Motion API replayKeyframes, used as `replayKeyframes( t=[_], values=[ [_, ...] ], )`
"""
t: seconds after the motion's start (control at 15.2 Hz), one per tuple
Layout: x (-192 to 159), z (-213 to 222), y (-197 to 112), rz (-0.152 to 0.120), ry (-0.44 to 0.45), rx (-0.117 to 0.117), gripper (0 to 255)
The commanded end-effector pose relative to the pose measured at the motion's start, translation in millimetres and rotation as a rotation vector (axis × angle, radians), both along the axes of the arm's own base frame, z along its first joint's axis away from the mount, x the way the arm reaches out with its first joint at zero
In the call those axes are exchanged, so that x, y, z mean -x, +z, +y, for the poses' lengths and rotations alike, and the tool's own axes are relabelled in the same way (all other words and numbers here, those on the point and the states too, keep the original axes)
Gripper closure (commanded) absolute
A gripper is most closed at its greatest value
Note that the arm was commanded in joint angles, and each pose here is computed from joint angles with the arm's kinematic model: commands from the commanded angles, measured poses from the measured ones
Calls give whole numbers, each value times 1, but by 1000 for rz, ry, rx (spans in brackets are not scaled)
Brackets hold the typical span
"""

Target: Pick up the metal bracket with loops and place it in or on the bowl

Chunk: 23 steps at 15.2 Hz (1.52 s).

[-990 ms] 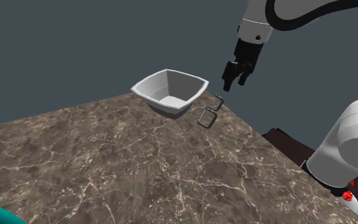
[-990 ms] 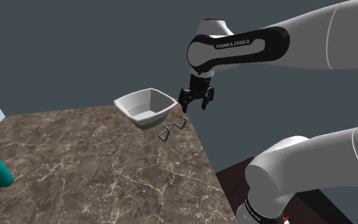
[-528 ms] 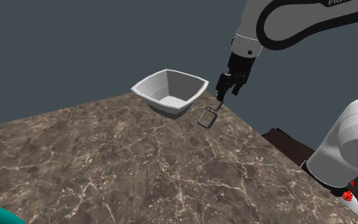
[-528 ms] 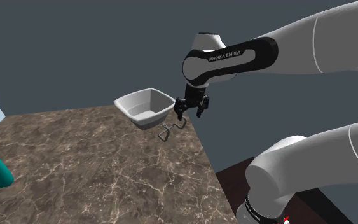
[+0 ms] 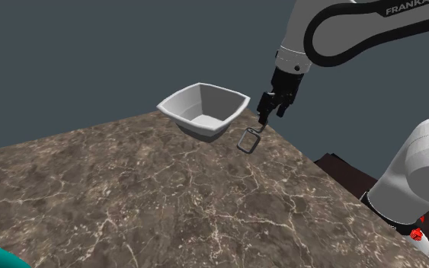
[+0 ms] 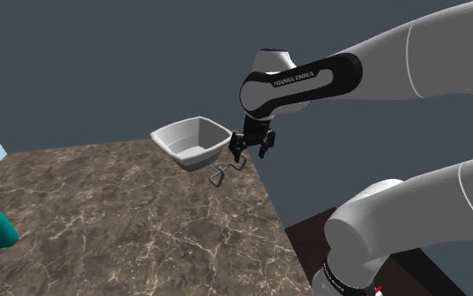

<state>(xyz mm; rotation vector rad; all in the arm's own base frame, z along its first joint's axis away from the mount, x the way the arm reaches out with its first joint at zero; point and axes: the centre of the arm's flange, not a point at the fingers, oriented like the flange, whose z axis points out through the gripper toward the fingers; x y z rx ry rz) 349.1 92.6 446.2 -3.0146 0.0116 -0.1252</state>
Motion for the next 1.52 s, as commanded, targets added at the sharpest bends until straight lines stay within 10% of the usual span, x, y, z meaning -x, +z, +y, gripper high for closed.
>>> replayKeyframes(
  t=[0.0,0.07,1.45],
  values=[
    [0,0,0,0,0,0,0],
    [0,0,0,0,0,0,255],
    [0,0,63,0,0,0,255]
  ],
)
